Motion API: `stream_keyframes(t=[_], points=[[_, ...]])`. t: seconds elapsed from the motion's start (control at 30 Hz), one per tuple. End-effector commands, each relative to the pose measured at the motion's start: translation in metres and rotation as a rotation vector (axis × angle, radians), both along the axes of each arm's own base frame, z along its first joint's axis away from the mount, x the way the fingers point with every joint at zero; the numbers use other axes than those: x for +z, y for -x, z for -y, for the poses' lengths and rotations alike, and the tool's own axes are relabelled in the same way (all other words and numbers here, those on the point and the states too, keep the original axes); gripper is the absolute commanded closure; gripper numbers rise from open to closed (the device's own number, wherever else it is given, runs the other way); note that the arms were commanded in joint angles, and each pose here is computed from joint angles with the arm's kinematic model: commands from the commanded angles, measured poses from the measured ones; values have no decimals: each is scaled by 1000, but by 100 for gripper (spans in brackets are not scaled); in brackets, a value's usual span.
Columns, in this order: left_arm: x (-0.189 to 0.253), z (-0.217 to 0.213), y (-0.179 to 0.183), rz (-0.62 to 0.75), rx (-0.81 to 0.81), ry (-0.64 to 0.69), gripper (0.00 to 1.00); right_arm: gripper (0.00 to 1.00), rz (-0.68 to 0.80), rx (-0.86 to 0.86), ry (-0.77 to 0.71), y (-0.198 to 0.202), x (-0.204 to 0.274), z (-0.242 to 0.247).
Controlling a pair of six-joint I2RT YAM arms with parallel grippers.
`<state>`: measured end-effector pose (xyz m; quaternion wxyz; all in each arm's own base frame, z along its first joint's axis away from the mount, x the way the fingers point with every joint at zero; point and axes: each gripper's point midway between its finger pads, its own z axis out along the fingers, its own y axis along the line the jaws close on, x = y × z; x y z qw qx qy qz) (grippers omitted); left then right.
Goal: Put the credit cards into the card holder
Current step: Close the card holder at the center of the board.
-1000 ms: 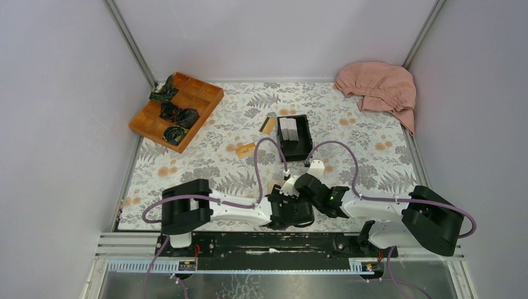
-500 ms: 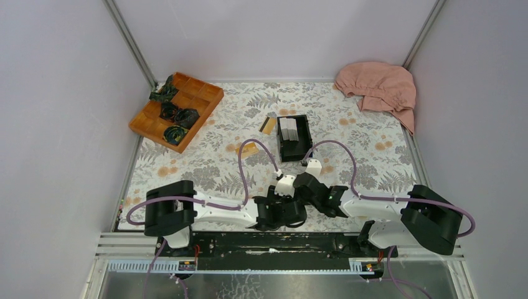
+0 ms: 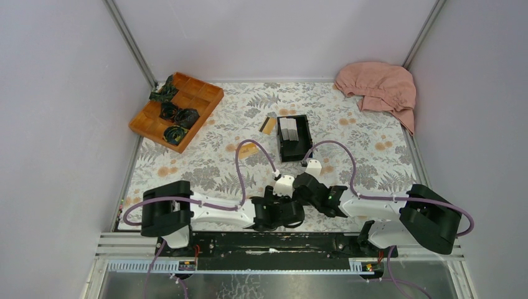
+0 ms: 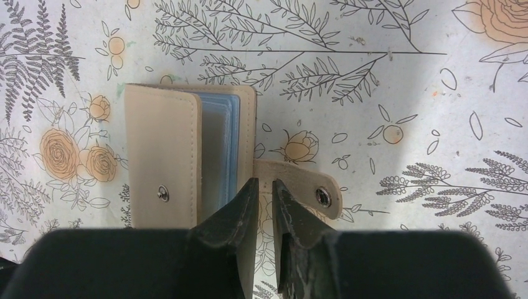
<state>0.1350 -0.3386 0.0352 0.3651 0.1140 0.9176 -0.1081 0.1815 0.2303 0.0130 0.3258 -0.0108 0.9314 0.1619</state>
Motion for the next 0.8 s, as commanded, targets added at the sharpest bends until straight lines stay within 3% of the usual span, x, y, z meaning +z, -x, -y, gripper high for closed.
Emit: stream_keyframes(t=[0.0,0.13,0.4,0.77], points=[[74,60,-4,80,-16,355,29,79,-47,4,51,9,-13,5],[82,63,-1,78,-34,395,23,79,-50,7,53,10,-15,5],[84,55,-2,81,-10,403,24,79,-50,5,52,10,-14,5],[71,-7,-19,148,205,416,53,79,-49,11,48,8,-12,2]])
